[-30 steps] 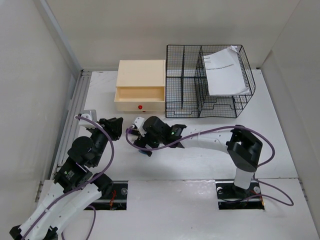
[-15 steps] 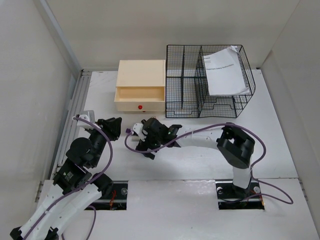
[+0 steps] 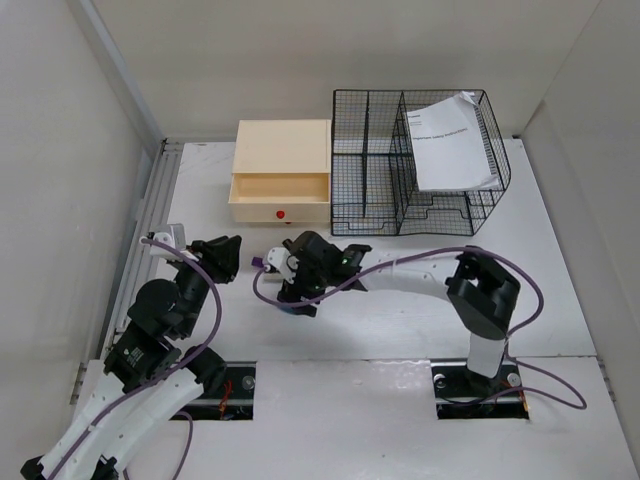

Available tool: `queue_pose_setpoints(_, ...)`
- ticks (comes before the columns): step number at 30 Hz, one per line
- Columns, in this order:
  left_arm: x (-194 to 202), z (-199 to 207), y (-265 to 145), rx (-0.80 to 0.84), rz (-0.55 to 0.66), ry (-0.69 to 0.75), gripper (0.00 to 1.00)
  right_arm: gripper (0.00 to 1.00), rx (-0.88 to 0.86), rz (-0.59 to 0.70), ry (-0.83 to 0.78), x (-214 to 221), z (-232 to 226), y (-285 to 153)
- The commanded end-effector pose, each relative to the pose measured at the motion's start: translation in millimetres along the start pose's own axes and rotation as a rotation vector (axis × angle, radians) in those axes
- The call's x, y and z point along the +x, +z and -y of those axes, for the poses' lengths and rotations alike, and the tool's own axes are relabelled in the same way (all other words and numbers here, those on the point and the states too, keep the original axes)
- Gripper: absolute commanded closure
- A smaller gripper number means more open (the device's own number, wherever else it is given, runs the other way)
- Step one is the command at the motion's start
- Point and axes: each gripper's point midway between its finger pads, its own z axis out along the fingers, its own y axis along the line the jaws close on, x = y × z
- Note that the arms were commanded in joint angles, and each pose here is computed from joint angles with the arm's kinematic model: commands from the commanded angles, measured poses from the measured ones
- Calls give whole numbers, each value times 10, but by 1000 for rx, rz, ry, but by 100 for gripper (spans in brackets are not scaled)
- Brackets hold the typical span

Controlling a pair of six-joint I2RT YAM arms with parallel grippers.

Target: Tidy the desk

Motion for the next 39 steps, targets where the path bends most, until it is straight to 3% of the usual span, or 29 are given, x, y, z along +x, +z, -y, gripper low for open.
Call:
queue_pose_setpoints(1, -82, 15, -3, 8, 38, -11, 70, 91, -57, 207, -164, -768, -131, -635)
queue_pose_setpoints(3, -82, 15, -3, 8, 38, -11, 70, 93, -90, 251, -222, -967, -219, -908)
queue_pose_setpoints(4, -90, 2, -1, -2, 43, -22, 70, 94, -114, 208, -237, -908, -259, -975)
queue_pose_setpoints(6, -116, -8, -17, -6, 54, -35, 70, 99, -101, 270, -337, -1250, -261, -1307)
queue_pose_setpoints(10, -168, -32, -49, -15, 77, -53, 72, 100, 35, 321, -334, -1674, 3, -1740)
queue_pose_setpoints(13, -177, -54, -74, -19, 90, -67, 72, 100, 199, 435, -196, -2046, 380, -2092)
queue_pose_setpoints(21, -178, -51, -74, -19, 90, -76, 72, 100, 467, 627, 141, -2326, 1055, -2484)
queue_pose_setpoints(26, -196, -50, -91, -15, 97, -80, 75, 100, 636, 685, 384, -2295, 1375, -2566)
queue_pose_setpoints(39, -215, -50, -109, -11, 105, -84, 78, 100, 674, 619, 589, -1987, 1477, -2233)
